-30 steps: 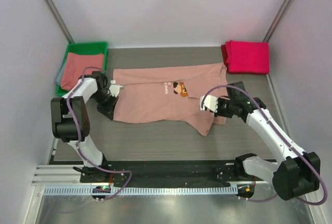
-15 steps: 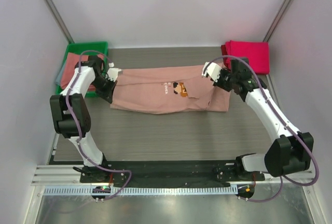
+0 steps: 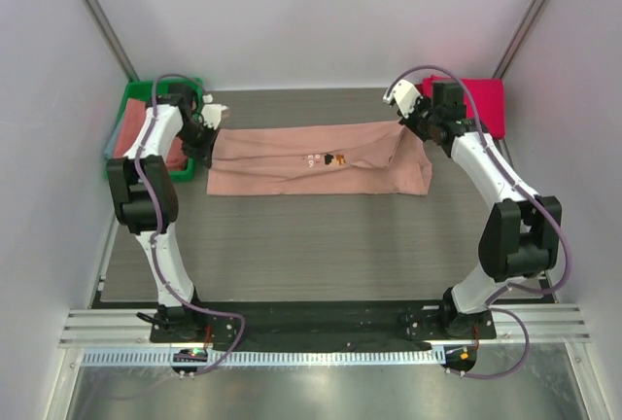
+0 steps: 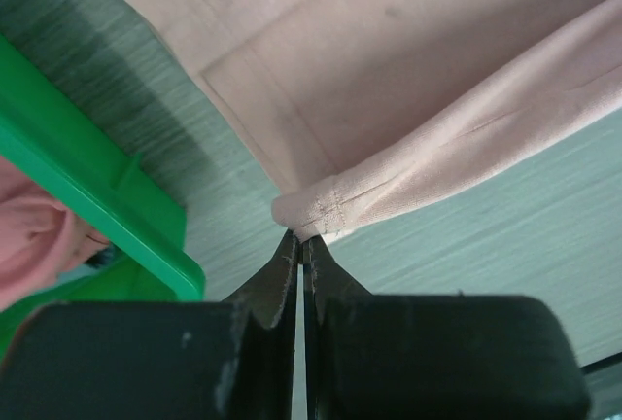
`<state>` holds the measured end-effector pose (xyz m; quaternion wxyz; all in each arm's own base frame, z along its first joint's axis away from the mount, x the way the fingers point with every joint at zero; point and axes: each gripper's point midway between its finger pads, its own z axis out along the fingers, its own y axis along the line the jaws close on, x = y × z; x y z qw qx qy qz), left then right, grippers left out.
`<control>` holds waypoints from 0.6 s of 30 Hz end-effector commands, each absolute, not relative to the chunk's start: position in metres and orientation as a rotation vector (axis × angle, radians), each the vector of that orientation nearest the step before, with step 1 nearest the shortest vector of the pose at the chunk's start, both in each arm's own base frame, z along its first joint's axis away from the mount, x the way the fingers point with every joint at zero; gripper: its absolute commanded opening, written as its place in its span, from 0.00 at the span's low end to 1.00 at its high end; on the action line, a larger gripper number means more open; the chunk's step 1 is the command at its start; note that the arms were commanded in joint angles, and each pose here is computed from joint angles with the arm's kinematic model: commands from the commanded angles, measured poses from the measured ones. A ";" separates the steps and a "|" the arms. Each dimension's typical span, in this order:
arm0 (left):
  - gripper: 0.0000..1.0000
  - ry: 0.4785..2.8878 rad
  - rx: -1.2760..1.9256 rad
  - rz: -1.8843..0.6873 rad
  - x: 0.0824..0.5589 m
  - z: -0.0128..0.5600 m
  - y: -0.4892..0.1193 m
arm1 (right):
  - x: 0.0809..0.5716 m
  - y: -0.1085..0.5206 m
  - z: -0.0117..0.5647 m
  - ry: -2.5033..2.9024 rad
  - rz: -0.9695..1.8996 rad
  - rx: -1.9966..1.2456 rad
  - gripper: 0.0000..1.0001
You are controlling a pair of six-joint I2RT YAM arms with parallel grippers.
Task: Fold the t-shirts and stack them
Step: Fold the tshirt
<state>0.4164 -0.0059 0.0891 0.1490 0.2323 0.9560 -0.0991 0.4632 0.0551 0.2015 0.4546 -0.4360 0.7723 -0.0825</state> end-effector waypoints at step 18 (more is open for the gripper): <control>0.00 2.691 0.534 -0.157 0.491 0.084 0.012 | 0.570 0.058 0.202 1.842 -0.233 -0.911 0.01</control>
